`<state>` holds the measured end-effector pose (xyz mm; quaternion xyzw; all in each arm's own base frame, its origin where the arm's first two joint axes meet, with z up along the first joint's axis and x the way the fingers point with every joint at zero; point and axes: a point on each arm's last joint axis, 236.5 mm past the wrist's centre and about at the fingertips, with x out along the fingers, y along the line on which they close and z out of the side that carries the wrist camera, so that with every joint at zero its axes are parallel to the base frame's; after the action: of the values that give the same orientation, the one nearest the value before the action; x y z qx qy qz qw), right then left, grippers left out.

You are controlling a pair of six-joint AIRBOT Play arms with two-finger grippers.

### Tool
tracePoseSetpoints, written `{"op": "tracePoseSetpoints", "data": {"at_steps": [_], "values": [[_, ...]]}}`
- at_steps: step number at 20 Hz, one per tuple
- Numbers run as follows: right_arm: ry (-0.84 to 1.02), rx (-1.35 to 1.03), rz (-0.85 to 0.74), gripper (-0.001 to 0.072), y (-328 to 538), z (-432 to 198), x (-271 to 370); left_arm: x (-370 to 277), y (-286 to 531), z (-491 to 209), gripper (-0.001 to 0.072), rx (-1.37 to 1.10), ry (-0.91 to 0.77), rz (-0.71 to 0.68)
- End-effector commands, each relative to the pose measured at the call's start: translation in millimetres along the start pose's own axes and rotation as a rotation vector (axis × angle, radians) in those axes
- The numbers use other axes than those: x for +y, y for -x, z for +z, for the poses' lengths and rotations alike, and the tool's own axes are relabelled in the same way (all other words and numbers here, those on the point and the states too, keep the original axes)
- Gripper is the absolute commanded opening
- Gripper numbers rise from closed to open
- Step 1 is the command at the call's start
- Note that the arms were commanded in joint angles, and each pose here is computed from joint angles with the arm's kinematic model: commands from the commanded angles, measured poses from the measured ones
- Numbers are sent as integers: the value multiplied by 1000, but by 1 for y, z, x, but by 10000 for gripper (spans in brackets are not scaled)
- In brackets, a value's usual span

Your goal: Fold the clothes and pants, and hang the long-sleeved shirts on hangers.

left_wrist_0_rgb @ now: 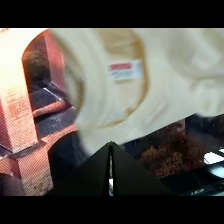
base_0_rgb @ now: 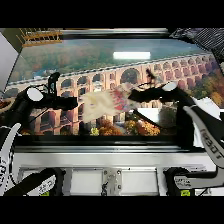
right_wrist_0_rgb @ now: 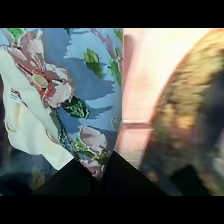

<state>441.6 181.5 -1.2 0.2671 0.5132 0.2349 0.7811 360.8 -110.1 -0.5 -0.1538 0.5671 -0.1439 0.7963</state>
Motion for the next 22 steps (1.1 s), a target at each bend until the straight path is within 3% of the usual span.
{"op": "tracePoseSetpoints", "data": {"at_steps": [1, 5, 8, 12, 17, 22], "values": [[-120, -178, -347, 11, 147, 41, -89, 0, 0, -1, 4, 1, 0, 0], [-300, -440, -515, 11, 298, 40, -154, 0, 0, -1, 4, 1, 0, 0], [-423, -548, -585, 11, 363, 17, -184, 0, 0, -1, 3, 1, 0, 0], [-494, -616, -607, 11, 395, 4, -196, 0, 0, -1, 3, 3, 0, 0], [-452, -650, -642, 11, 413, -4, -171, 0, 0, -1, 4, 2, 0, 0], [-574, -484, -873, 11, 423, -82, -187, 0, 0, -1, 3, 2, -1, 0]]}}
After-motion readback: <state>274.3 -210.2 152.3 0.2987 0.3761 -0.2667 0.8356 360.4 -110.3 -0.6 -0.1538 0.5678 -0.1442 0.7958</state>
